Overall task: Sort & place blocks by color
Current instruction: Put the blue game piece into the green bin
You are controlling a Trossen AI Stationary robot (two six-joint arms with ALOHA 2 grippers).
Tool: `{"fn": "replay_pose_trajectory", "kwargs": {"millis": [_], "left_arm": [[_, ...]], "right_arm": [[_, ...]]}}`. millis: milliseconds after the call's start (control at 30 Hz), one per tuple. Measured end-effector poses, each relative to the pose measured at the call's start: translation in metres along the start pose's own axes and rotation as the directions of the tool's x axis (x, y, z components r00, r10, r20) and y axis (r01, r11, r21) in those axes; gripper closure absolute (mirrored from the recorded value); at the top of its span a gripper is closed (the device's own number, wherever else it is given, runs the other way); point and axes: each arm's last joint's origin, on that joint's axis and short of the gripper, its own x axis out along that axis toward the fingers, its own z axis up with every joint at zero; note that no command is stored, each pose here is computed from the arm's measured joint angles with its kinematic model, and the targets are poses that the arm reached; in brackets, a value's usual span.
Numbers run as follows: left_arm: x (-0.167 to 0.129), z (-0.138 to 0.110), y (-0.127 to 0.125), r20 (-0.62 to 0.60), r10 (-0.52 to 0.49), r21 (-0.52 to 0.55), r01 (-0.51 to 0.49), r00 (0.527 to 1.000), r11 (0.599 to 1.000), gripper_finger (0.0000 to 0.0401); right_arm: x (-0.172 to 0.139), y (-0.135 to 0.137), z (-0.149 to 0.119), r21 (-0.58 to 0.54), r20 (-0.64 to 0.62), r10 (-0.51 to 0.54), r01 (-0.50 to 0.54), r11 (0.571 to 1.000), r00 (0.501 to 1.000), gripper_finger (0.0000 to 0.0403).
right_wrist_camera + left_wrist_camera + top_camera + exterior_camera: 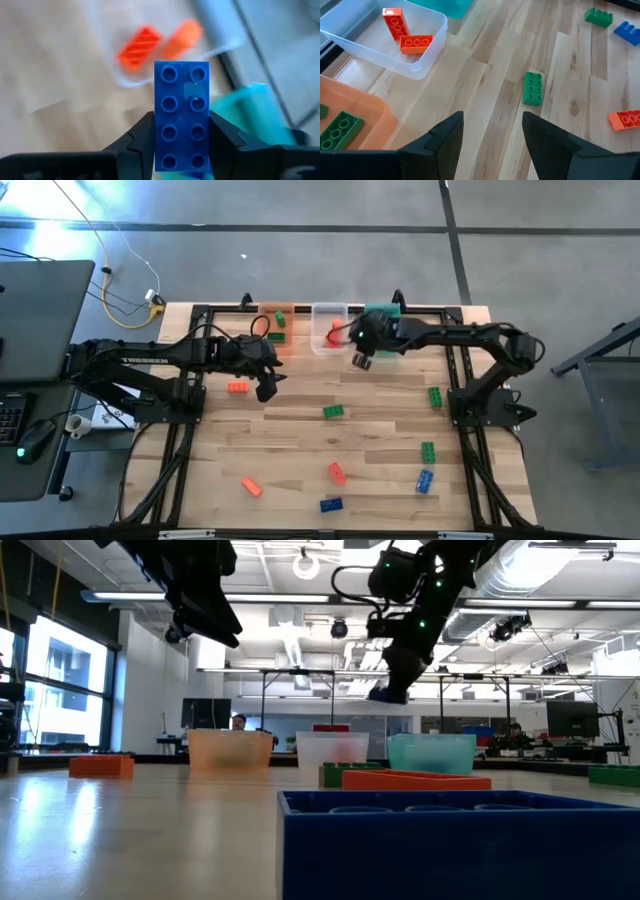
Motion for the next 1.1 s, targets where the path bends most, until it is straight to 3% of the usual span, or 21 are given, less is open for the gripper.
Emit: {"fn": "replay_pose_trajectory", "kwargs": {"millis": [200,400,700,933,1100], "left_arm": [[0.000,0.000,0.000,-0.001,0.000,0.000,0.000,1.000,1.000,0.0208],[0.000,0.000,0.000,0.000,0.000,0.000,0.000,1.000,1.000,0.0208],[0.000,0.000,0.000,0.000,-0.001,0.000,0.001,1.000,1.000,0.0208],[0.000,-0.001,-0.002,-0.005,-0.025,0.005,0.025,1.000,1.000,0.0208],[-0.001,-0.002,-0.008,-0.008,-0.042,0.021,0.042,0.999,0.999,0.0208]], "right_arm": [[0.003,-0.038,-0.004,0.166,-0.034,-0.196,0.199,0.966,0.980,0.0290],[0.018,-0.061,-0.012,0.332,-0.107,-0.218,0.242,0.912,0.970,0.0290],[0.034,-0.076,-0.025,0.499,-0.179,-0.053,0.137,0.856,0.982,0.0290],[0.041,-0.079,-0.036,0.557,-0.257,0.029,0.123,0.821,0.966,0.0290],[0.055,-0.075,-0.041,0.564,-0.301,0.094,0.097,0.820,0.949,0.0290]]}}
